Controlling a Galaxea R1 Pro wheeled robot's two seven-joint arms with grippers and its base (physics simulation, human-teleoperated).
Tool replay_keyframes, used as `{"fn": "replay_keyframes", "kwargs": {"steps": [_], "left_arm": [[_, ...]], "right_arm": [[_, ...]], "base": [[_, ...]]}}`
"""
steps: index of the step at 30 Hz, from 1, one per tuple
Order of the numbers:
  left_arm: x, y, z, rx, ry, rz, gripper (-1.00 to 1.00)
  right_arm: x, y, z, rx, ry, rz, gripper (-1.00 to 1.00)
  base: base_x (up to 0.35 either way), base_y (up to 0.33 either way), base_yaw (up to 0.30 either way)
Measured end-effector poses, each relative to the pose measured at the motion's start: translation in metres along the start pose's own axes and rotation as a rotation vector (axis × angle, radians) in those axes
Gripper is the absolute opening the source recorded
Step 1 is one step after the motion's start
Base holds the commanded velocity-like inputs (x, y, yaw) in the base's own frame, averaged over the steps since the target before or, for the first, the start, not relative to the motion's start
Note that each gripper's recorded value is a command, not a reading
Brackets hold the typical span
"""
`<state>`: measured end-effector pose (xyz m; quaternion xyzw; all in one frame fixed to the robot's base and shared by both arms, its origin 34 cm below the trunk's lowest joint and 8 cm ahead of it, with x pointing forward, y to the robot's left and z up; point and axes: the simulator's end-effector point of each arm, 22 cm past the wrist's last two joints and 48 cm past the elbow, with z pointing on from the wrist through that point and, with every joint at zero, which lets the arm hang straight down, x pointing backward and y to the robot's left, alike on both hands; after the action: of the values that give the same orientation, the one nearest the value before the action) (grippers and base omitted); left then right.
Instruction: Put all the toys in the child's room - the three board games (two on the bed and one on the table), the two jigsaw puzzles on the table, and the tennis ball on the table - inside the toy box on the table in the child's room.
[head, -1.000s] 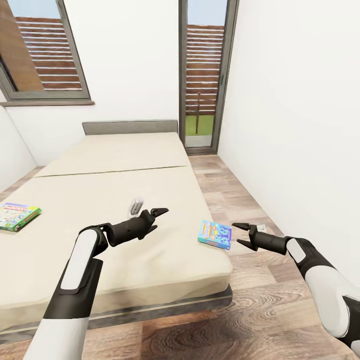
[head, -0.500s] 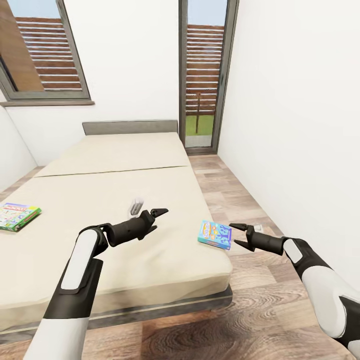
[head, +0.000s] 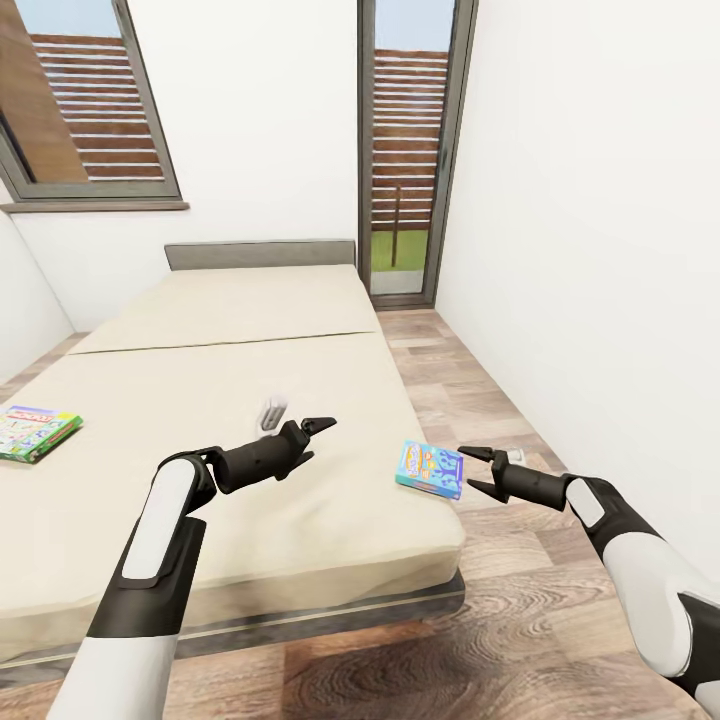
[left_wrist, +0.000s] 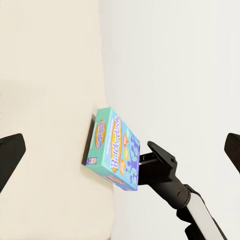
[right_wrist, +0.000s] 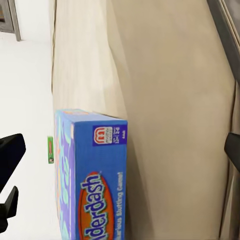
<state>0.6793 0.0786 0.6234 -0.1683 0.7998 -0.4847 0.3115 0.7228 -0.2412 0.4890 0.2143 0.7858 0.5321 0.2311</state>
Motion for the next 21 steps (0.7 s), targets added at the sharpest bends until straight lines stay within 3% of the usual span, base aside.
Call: {"fn": "replay_keyframes", "kwargs": {"steps": [21], "left_arm": [[-0.0004, 0.0, 0.0, 0.0, -0.001, 0.0, 1.0]], "right_arm": [[0.0011, 0.0032, 0.0003, -0.02, -0.001, -0.001, 1.0]], "base": [[0.0, 0.0, 0.0]]}}
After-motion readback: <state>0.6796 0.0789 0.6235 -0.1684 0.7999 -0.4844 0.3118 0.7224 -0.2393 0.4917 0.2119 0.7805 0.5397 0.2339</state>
